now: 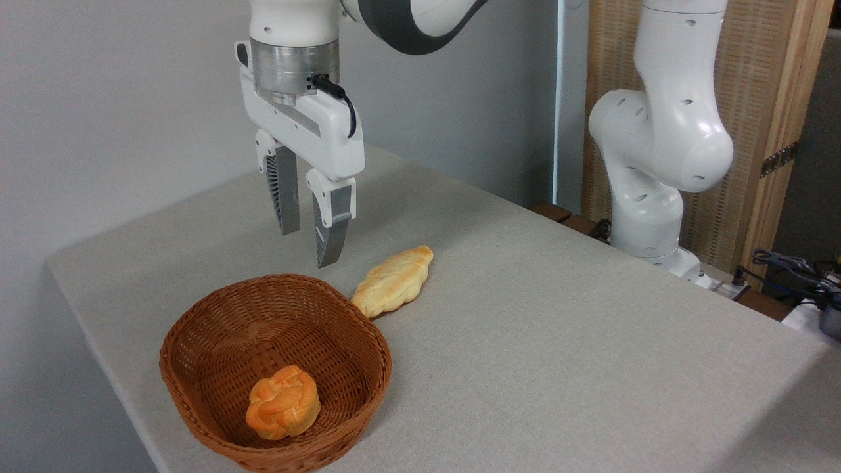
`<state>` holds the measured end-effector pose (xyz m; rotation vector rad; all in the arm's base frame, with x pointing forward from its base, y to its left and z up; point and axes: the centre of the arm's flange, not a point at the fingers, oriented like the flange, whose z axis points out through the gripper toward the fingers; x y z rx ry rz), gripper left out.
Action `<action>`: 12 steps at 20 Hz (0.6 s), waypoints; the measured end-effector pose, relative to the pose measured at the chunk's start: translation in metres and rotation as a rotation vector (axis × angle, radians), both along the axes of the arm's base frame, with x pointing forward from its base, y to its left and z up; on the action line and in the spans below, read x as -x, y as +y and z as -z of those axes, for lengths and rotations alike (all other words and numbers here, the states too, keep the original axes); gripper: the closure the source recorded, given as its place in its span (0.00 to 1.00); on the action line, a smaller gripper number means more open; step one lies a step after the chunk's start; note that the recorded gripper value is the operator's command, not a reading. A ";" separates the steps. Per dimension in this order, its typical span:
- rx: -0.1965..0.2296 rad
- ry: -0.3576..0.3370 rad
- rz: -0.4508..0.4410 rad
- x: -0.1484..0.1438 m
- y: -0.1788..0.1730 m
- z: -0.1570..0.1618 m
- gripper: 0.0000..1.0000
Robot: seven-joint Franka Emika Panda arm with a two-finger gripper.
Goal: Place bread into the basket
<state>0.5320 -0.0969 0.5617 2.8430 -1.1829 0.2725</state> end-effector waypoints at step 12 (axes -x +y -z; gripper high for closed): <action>-0.006 -0.002 0.008 0.001 -0.006 0.000 0.00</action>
